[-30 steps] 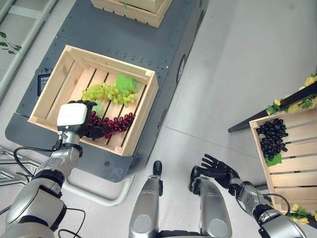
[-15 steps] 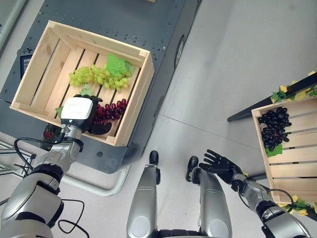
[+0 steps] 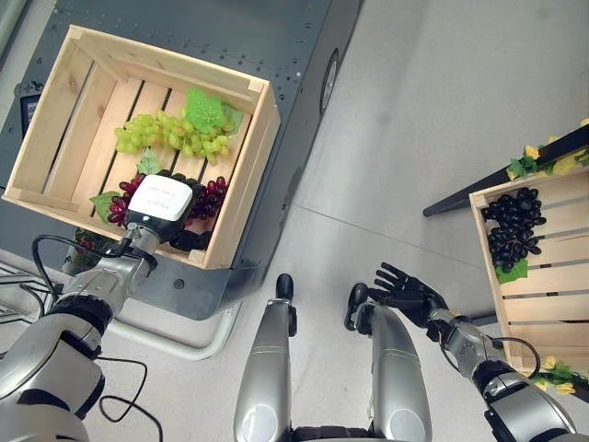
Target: Pick up the fruits from the basket on one side to the basket on the other side
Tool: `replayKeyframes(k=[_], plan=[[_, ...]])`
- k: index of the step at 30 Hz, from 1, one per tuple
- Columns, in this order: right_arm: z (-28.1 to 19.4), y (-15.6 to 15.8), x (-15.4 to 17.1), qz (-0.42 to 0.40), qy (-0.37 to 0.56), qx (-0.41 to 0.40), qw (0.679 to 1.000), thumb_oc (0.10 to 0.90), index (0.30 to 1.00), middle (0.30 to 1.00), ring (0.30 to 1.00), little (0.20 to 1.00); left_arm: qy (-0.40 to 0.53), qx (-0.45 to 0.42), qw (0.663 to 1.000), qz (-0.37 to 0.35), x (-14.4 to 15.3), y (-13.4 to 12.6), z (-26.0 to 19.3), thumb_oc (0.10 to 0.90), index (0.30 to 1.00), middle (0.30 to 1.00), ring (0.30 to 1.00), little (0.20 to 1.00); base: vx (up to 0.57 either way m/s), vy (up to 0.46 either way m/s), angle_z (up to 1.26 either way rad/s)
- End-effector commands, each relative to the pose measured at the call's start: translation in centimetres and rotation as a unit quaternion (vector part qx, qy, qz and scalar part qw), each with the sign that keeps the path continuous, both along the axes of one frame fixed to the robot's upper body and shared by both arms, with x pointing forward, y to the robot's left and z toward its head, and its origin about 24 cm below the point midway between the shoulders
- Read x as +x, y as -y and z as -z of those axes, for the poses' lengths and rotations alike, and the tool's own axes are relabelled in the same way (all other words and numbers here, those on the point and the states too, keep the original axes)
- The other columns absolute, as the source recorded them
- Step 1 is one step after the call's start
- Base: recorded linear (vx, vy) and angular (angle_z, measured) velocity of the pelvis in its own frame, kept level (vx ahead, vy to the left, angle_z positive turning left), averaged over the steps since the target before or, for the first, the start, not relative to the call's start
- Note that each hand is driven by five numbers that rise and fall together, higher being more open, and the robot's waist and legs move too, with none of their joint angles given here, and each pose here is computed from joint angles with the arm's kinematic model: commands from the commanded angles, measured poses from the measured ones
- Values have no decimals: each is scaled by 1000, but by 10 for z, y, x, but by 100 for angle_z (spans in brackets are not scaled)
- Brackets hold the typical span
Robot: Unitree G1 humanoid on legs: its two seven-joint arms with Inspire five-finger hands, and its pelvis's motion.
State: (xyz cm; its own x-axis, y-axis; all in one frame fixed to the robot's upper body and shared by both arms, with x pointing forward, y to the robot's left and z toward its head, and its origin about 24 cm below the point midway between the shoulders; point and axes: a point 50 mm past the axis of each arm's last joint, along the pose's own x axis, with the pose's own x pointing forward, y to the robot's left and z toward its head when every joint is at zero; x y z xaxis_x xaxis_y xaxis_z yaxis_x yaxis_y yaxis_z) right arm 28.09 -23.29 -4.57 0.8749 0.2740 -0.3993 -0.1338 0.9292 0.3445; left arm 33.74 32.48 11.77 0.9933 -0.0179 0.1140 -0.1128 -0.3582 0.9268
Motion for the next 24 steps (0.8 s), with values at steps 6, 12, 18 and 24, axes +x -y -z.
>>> replayKeyframes(k=[6,12,18,24], plan=[[-15,25,1,25,32,16,999,800,900,900,900,900,46,24,979,-199,-3,-49,-40,800,900,900,900,900,-13,46,-3],[-19,11,9,3,45,33,998,800,900,900,900,900,41,39,965,-258,-2,-56,-44,800,900,900,900,900,-2,2,1],[-27,-10,19,-27,67,64,995,800,900,900,900,900,34,34,962,-268,0,-54,-40,800,900,900,900,900,-4,-2,2],[-33,-16,27,-26,79,72,994,800,900,900,900,900,35,10,972,-230,8,-45,-42,800,900,900,900,900,-5,-8,2]])
